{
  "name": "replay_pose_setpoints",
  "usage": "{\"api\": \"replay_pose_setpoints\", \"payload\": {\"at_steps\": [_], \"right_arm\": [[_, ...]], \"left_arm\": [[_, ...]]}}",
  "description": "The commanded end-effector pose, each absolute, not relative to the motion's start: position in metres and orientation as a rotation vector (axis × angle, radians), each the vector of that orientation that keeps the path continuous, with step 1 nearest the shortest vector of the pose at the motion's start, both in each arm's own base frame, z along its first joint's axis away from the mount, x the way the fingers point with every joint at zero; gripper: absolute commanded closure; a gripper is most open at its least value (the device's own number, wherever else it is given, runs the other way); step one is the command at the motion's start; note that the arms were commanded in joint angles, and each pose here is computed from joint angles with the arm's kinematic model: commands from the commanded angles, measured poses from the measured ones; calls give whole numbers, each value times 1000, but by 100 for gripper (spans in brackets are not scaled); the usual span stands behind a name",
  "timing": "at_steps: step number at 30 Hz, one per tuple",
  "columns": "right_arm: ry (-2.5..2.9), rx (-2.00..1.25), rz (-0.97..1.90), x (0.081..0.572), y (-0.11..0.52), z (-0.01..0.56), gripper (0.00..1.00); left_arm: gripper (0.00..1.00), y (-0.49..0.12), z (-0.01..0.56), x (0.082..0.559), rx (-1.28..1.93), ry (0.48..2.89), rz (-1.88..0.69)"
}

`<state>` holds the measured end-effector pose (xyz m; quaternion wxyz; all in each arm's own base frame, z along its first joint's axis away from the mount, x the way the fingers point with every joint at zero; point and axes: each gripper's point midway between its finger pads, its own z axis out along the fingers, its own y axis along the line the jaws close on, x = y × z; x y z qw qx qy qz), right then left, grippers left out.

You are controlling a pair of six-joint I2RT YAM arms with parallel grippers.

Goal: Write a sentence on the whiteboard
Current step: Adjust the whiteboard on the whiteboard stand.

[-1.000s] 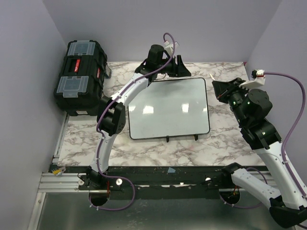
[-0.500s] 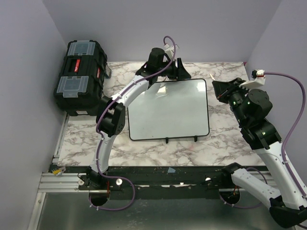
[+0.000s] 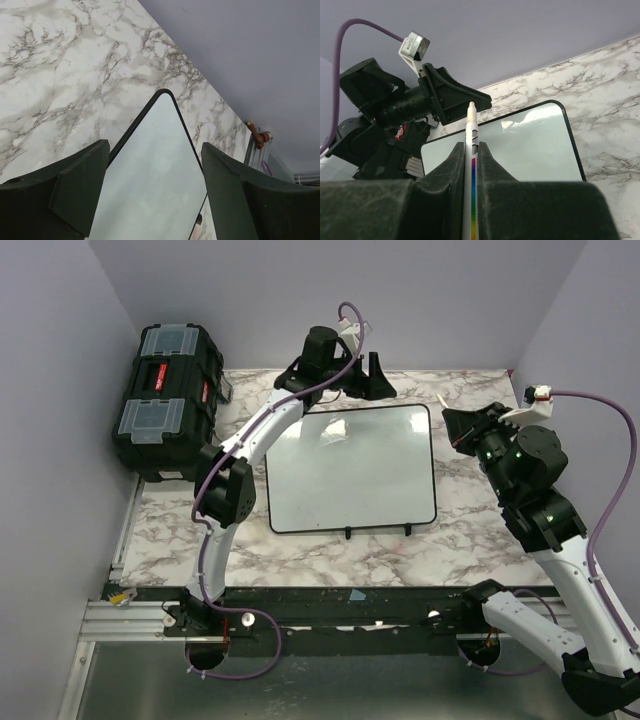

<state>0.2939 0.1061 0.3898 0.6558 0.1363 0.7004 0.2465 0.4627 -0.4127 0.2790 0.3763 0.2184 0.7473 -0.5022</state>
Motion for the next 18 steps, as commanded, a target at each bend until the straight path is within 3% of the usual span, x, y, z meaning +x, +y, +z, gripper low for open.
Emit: {"api": "replay_pose_setpoints", "payload": {"at_steps": [1, 6, 11, 18], "right_arm": [[1593, 310, 530, 294, 102, 387, 99], [1600, 308, 535, 295, 103, 385, 99], [1608, 304, 555, 296, 108, 381, 99], [1617, 299, 567, 297, 111, 380, 99]], "left_arm": [[22, -371, 300, 458, 616, 1916, -1181], [2, -317, 292, 462, 590, 1994, -1058], [1, -265, 278, 469, 537, 2061, -1043], [2, -256, 241, 468, 672, 2132, -1064]]}}
